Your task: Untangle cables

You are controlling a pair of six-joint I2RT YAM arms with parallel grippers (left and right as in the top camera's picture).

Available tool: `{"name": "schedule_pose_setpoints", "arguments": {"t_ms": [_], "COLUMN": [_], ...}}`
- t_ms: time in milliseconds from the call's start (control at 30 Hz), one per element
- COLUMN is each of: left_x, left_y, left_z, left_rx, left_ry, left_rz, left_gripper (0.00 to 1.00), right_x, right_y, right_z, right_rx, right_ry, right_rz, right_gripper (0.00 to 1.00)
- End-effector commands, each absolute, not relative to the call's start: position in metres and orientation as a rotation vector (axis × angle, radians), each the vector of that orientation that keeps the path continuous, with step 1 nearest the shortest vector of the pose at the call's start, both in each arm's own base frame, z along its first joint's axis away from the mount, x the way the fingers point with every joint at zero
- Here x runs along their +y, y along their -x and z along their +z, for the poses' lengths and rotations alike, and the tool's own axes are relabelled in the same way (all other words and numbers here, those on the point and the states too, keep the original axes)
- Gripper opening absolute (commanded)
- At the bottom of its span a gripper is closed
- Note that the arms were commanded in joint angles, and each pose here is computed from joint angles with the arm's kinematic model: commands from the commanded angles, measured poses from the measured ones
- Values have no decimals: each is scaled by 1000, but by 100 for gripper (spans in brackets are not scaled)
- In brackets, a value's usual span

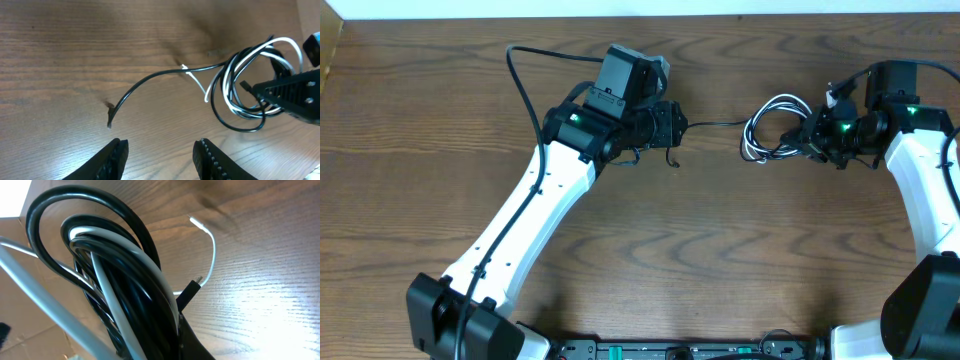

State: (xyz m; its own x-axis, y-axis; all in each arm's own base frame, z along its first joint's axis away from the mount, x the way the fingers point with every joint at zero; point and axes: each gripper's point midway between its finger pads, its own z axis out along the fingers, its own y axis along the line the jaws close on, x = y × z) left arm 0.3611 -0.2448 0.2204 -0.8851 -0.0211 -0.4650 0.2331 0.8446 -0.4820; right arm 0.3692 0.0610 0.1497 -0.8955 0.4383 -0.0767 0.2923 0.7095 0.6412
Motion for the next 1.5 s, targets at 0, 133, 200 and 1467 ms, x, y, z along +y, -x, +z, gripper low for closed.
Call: {"name": "schedule_pose_setpoints", "arguments": {"t_ms": [0, 133, 200, 1467], "left_x": [-255, -276, -290, -208], "left_y": [-354, -332, -328, -376], "left_z": [215, 200, 195, 75], "left_rx": [2574, 2729, 2760, 2947], "left_ry": [-238, 156, 317, 160], "left_rz": [-752, -858, -915, -437], "left_gripper": [47, 47, 49, 8], "right_x": [68, 69, 64, 100], "right_y": [-371, -369, -370, -362], "right_z": [166, 166, 160, 193], "right_rx": [2650, 2636, 2632, 2521], "right_ry": [-691, -941, -1049, -40], "right_rz": [1061, 1105, 1037, 1248], "right_gripper": [1, 1, 1, 1]}}
